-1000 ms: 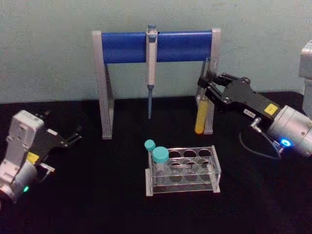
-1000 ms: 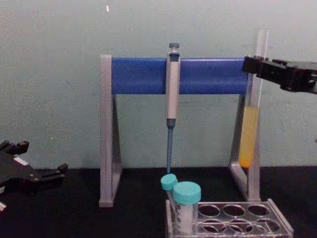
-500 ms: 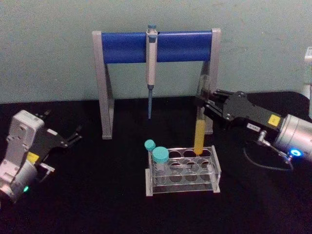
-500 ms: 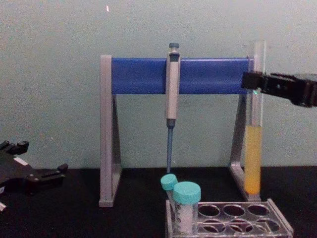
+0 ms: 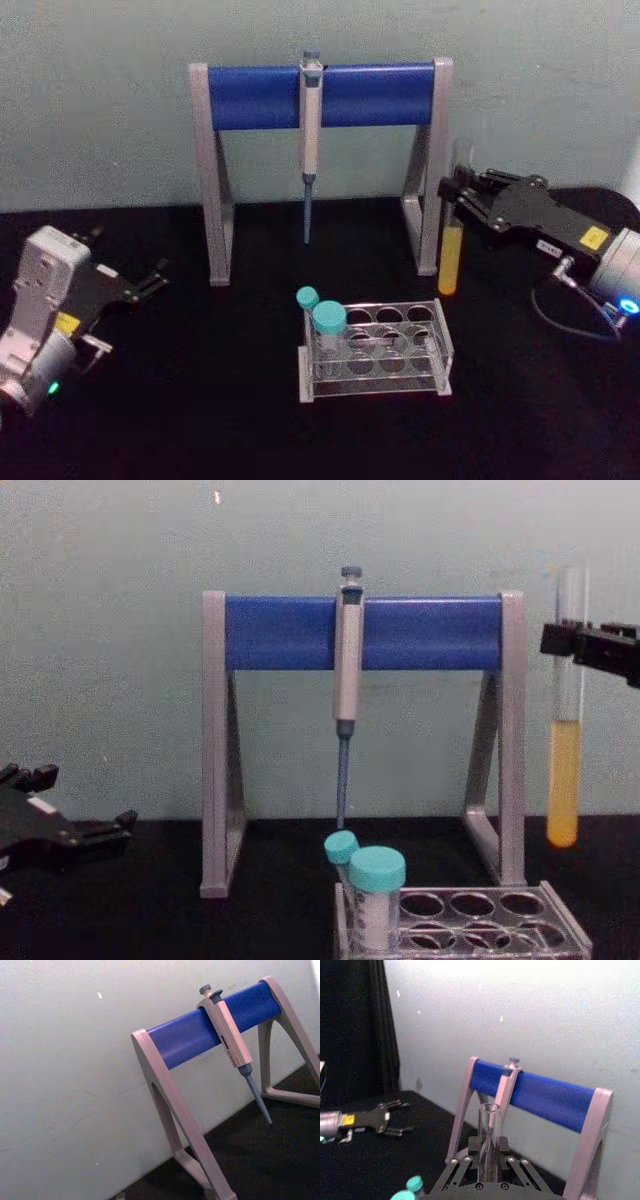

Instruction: Pick up the test tube from the test tube rack, shake it, then place it back into the test tube rack.

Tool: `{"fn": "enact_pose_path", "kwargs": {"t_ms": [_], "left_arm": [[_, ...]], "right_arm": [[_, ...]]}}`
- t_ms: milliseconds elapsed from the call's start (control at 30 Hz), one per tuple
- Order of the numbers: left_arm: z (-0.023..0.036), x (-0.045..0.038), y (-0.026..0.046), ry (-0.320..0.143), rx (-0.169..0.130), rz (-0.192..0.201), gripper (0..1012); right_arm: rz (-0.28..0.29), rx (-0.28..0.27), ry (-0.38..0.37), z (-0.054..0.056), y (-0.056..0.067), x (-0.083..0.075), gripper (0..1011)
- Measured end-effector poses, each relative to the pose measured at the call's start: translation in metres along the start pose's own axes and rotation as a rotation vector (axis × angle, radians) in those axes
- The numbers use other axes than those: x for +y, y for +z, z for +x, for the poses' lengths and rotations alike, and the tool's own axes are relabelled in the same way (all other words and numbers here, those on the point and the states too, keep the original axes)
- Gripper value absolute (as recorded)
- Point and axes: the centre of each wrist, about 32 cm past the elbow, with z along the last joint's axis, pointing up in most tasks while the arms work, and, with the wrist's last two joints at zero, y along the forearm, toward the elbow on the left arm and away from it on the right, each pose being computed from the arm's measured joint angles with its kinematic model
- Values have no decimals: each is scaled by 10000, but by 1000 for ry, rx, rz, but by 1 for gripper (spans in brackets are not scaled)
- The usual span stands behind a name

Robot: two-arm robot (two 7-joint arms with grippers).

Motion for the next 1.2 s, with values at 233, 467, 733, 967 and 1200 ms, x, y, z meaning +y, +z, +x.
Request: {"fn": "enact_pose_path", "kwargs": {"t_ms": [233, 467, 733, 967, 1200], "left_arm": [[0, 0, 0, 0, 0, 0, 1001], [0, 0, 0, 0, 0, 0, 1001], [0, 0, 0, 0, 0, 0, 1001], [0, 0, 0, 0, 0, 0, 1001], [0, 0, 0, 0, 0, 0, 1001]], "right_arm": [[61, 3, -12, -11, -28, 130, 234], [101, 40, 74, -61, -67, 251, 234], [110, 101, 135, -68, -104, 219, 234], [86, 105, 152, -79, -110, 63, 234], [85, 98, 154, -102, -133, -49, 234]]}}
